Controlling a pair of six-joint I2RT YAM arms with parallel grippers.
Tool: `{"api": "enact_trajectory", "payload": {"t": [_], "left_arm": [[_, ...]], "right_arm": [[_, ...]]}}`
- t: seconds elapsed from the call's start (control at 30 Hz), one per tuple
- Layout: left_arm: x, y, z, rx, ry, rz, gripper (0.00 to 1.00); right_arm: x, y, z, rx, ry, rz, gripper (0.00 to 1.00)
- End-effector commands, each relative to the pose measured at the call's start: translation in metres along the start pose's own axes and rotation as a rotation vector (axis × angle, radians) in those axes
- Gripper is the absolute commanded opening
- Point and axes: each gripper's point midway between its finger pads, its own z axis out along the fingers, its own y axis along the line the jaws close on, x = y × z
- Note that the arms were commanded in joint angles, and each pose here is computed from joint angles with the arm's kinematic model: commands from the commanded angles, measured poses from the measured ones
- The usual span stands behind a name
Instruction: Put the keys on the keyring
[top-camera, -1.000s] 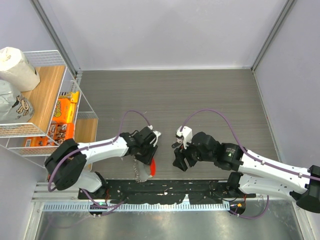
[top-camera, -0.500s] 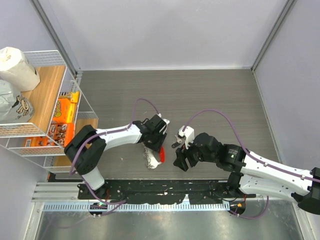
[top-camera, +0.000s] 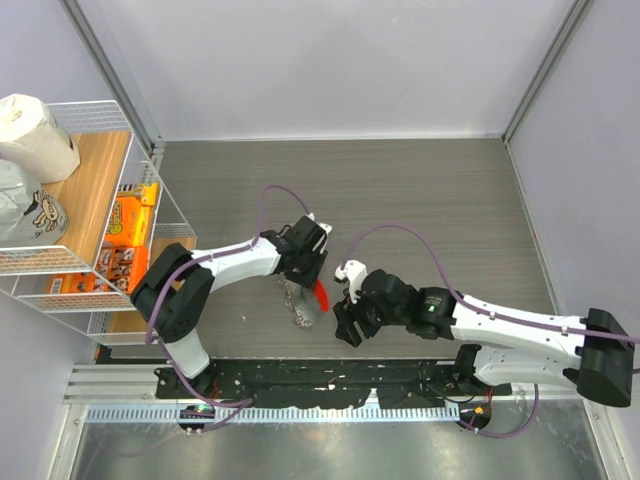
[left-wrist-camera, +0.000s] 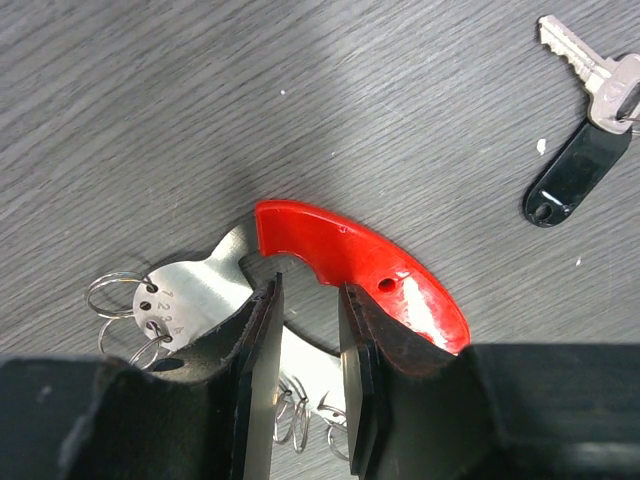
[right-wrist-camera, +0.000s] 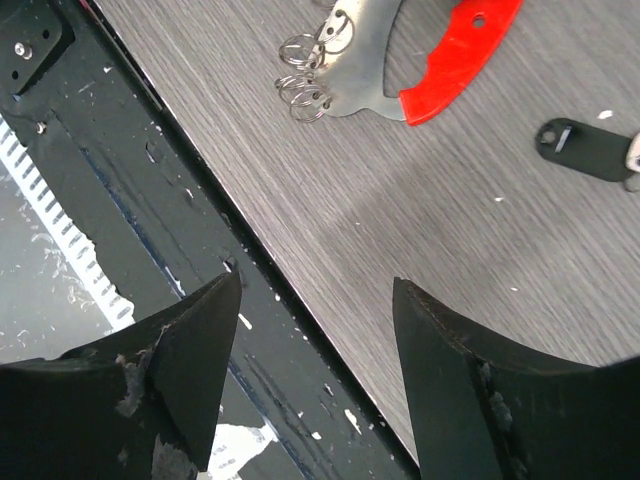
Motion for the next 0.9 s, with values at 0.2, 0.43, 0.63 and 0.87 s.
{"api": "enact_trajectory", "payload": {"t": [0.2, 0.43, 0.63, 0.87], "left_arm": [[-0.05, 0.002, -0.066, -0.041, -0.201, -0.039, 0.38], [-0.057, 0.007, -0.125, -0.041, -0.343, -0.07, 0.41], [-0.043, 0.012, -0.16, -0.017, -0.426, -0.1, 0.43], [-0.023, 0.017, -0.175, 0.002, -0.456, -0.108, 0.45]], "right_arm": [[-0.029, 0.021, 0.039, 0.075, -0.072, 0.061, 0.65], [-0.036, 0.037, 0.063, 0.133, -0.098, 0.114, 0.6], [-0.039, 0.04, 0.077, 0.191, -0.115, 0.166, 0.53], [-0.034, 0.034, 0.094, 0.286, -0.072, 0.208, 0.44]]}}
